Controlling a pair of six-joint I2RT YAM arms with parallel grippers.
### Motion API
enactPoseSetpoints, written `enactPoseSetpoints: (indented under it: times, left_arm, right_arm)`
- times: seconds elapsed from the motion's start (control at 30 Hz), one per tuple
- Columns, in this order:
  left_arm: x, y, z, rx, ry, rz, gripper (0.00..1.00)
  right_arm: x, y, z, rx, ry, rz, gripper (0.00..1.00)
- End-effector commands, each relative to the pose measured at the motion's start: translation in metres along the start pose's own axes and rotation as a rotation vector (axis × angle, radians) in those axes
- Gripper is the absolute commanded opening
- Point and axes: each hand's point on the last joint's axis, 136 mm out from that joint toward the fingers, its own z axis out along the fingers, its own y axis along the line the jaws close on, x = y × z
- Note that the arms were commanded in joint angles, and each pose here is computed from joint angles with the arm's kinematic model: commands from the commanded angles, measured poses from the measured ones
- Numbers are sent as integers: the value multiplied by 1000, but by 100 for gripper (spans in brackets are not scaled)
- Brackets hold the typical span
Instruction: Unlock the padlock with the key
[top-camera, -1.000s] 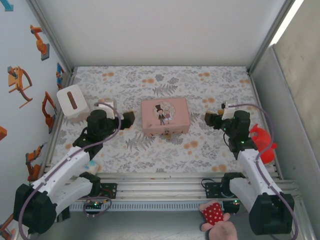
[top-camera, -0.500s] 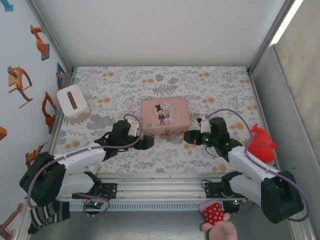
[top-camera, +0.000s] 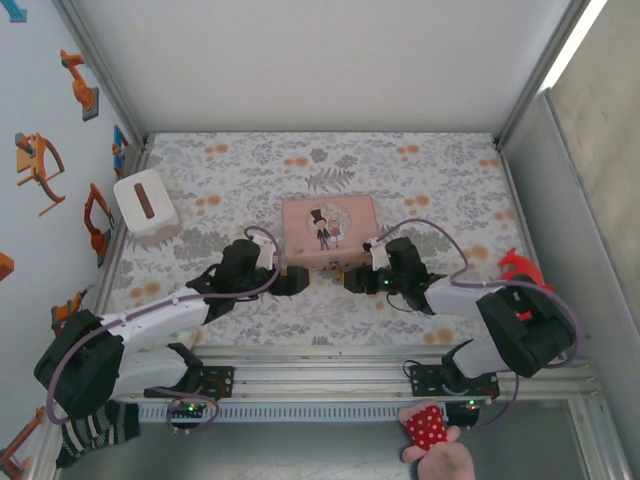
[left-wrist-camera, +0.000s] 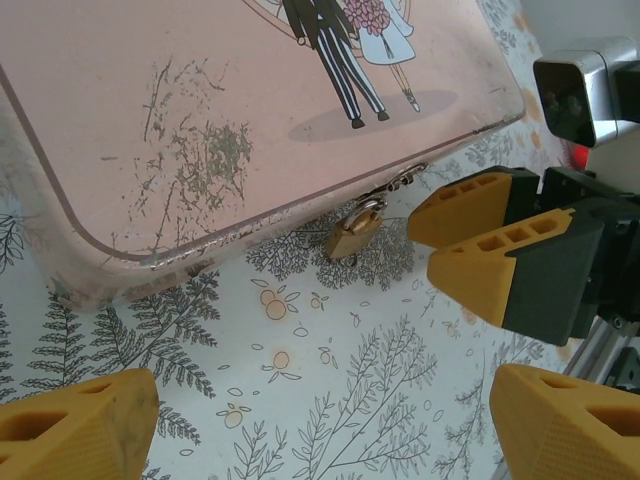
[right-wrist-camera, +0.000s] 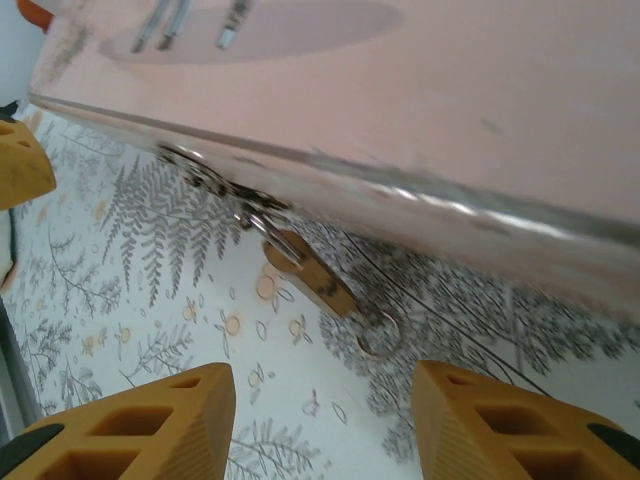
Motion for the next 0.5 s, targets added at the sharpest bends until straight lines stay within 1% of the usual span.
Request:
enactPoseSetpoints:
  times: [0.0, 0.27, 0.47]
  left_arm:
    - [-1, 0, -4, -4, -22, -20, 86]
    - [-1, 4, -10, -21, -52, -35, 86]
    - [1, 6, -18, -37, -61, -32, 86]
  right_arm:
    - [-30, 11, 4, -23, -131, -101, 50]
    - [-25, 5, 21, 5, -146, -134, 54]
    - [-22, 4, 22, 7, -181, -187, 54]
